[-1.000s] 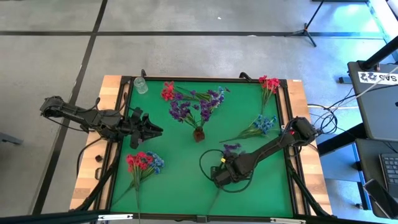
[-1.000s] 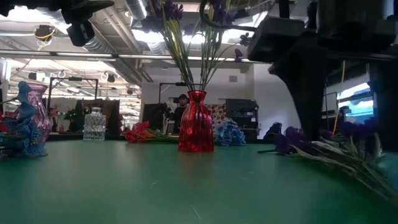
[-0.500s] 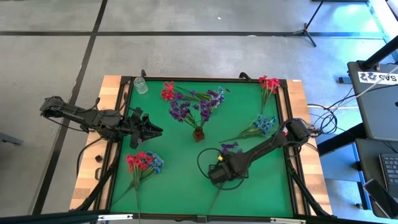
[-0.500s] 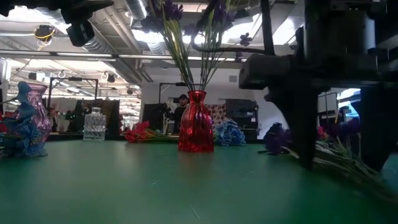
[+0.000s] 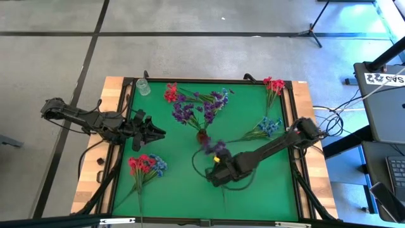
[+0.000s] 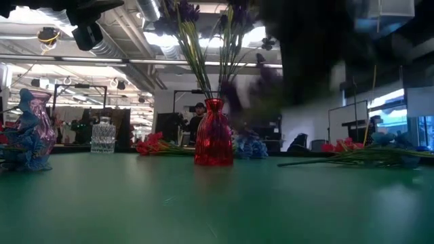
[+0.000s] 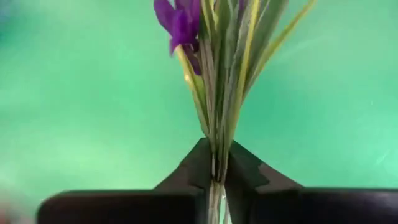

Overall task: Sort flowers into vase by color
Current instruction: Put the violet flowers into the red vase

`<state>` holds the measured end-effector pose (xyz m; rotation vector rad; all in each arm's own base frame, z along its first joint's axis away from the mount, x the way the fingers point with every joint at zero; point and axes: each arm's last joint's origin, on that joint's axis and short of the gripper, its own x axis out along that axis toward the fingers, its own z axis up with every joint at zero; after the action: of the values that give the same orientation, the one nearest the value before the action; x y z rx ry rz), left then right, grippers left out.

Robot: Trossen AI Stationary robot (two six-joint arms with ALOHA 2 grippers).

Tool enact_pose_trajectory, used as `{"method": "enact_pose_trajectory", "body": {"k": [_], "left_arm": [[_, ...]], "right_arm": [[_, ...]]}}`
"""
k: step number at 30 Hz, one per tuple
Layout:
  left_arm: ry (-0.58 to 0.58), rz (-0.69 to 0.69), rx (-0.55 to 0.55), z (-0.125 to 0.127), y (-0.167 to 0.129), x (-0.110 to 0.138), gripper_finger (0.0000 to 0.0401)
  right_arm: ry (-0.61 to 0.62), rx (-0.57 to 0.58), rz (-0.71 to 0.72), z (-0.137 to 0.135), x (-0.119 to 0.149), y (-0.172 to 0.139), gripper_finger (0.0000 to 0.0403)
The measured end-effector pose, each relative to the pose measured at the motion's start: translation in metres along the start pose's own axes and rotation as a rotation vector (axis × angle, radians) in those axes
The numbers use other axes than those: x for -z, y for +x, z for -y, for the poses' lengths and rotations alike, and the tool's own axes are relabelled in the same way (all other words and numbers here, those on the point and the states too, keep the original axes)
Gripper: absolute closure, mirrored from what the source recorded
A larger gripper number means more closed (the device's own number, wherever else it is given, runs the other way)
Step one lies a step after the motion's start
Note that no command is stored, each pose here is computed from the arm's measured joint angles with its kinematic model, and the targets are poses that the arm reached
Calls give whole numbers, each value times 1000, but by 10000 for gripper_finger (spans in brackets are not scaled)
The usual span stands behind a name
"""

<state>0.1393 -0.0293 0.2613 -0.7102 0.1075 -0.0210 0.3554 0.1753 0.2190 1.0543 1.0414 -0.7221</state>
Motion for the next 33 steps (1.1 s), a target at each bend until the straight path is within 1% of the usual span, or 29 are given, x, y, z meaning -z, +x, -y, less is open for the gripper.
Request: {"method": "enact_pose_trajectory", "body": {"k": [2,3,7,8,10,11,12,13,15,17,19,21,23,27,29,33], "left_arm": [[0,1,0,0,0,0,277],[0,1,0,0,0,0,277],[-1,8,-3,0,0,0,277],[-1,10,0,0,0,-1,277],[-4,20,8,1,0,-2,277],[-5,25,12,2,0,-2,277],[-7,30,17,2,0,-3,277],[-8,36,21,3,0,-3,277],[-14,58,41,4,0,-5,277],[-17,72,54,6,0,-7,277],[-18,74,55,6,0,-7,277],[-18,73,55,6,0,-7,277],[-18,74,55,6,0,-7,277],[-18,73,55,6,0,-7,277],[-18,73,54,6,0,-7,277],[-17,72,53,6,0,-7,277]], "right_arm": [[-172,-95,37,-12,-3,-26,360],[-260,-168,62,-20,-5,-41,360],[-599,-445,148,-47,-15,-101,381],[-689,-490,159,-51,-16,-112,388],[-909,-541,190,-56,-18,-128,393],[-1032,-566,222,-59,-18,-136,392],[-1119,-588,271,-63,-19,-145,390],[-1151,-595,353,-66,-22,-155,386],[-1167,-591,571,-74,-29,-176,385],[-1227,-564,747,-80,-35,-190,391],[-1272,-559,865,-84,-42,-199,395],[-1307,-576,915,-85,-47,-204,394],[-1345,-568,931,-84,-50,-206,394],[-1413,-592,904,-78,-58,-200,395],[-1408,-614,920,-73,-63,-200,395],[-1395,-657,994,-54,-63,-201,395]]}}
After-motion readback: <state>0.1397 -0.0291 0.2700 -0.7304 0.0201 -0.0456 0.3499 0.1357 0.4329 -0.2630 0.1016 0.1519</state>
